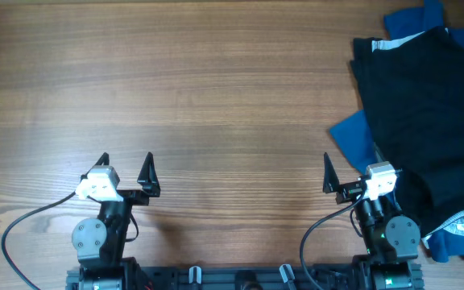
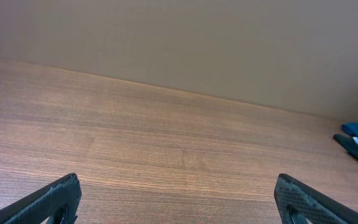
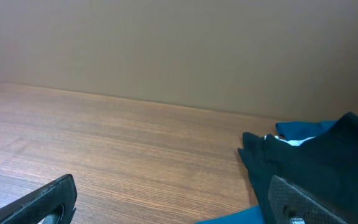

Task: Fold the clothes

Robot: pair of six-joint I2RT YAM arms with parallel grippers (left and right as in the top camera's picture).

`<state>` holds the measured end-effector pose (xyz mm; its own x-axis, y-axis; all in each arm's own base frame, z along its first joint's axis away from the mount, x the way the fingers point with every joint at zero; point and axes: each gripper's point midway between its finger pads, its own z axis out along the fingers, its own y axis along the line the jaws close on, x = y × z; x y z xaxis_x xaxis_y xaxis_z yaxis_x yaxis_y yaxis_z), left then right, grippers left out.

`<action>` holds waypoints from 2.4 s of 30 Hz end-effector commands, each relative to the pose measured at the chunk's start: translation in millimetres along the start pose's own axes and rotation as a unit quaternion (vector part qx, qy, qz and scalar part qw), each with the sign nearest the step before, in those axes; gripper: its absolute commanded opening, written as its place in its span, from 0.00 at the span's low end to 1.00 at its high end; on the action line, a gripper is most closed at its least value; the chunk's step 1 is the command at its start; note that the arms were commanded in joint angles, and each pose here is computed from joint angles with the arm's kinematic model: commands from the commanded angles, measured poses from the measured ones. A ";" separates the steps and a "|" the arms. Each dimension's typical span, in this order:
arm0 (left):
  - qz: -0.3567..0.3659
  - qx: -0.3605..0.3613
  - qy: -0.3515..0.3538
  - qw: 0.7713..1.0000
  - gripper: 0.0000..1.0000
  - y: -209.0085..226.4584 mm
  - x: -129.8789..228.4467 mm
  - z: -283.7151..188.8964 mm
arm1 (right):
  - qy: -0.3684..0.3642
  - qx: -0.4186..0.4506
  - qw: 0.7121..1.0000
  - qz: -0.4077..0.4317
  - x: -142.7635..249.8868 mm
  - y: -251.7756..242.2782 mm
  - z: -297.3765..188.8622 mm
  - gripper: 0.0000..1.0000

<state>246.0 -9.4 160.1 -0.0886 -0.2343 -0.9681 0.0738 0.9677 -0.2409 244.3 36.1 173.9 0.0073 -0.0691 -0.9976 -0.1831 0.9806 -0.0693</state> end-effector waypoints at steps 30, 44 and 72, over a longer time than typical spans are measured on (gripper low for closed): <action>-0.027 -0.020 0.054 0.998 1.00 -6.9 -39.6 3.3 | 0.053 0.043 0.994 0.080 -45.6 -19.1 4.9 1.00; -0.064 -0.071 0.263 0.960 1.00 -2.8 -49.4 42.9 | 0.419 0.010 0.904 0.088 -6.5 -17.0 69.9 1.00; -0.064 -0.071 0.262 0.960 1.00 -2.9 -50.0 42.5 | 0.636 0.337 0.686 0.101 124.0 -129.0 -8.5 0.62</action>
<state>290.2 -3.7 196.1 -0.5957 -0.3074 -0.7420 -0.1102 0.9464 -0.3036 260.0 -97.6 57.8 -0.8982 0.3886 -0.2057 0.4377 0.8343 -0.3353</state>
